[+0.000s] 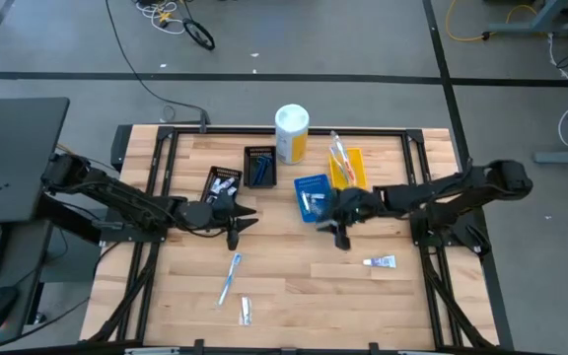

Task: Pick & Place Travel size toiletries
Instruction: Put the white toothpaste into the left black bin

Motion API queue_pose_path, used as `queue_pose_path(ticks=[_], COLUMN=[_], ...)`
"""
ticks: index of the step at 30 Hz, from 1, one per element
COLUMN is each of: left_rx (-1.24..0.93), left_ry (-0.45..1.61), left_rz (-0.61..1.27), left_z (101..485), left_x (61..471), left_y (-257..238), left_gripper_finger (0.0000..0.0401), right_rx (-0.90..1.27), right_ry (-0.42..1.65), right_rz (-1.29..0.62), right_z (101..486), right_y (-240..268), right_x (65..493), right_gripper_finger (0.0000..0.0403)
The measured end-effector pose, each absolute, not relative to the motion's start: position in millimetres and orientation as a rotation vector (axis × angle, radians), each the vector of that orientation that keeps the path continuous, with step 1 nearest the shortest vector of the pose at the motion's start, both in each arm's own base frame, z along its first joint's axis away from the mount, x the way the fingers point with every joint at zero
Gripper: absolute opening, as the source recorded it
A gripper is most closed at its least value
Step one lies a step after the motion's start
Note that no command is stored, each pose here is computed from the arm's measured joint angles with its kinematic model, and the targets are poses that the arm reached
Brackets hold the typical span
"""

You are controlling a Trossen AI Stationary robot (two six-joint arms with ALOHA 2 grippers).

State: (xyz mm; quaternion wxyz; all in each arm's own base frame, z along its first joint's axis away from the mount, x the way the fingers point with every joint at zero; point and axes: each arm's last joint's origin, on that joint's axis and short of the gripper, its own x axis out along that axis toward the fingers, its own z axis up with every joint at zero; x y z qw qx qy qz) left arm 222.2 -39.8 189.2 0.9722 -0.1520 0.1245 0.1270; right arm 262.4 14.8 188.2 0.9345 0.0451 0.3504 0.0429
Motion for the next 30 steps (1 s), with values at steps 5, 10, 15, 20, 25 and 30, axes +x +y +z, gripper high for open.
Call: queue_pose_path(ticks=[5,10,15,20,25,30], left_rx=[-0.306,-0.316,-0.317,-0.319,-0.336,-0.323], left_ry=[0.252,0.245,0.238,0.234,0.228,0.228], left_rz=[0.26,0.29,0.32,0.341,0.362,0.379], left_z=[189.1,189.1,189.2,189.2,189.2,189.2], left_x=[222.3,222.1,222.5,223.2,223.7,224.1], left_y=[-39.6,-38.4,-35.0,-30.4,-26.4,-22.1], left_gripper_finger=[0.0132,0.013,0.0129,0.0129,0.0129,0.0129], right_rx=[0.077,0.187,0.214,0.255,0.302,0.304], right_ry=[0.989,1.242,1.412,1.484,1.517,1.511], right_rz=[0.002,-0.04,-0.01,-0.01,-0.038,-0.011], right_z=[178.6,171.6,167.8,167.1,166.8,162.8], right_y=[40.2,66.0,86.3,90.9,91.0,96.0], right_x=[231.8,200.2,178.5,171.2,168.8,166.0], right_gripper_finger=[0.0131,0.0131,0.0131,0.0138,0.0156,0.0172])
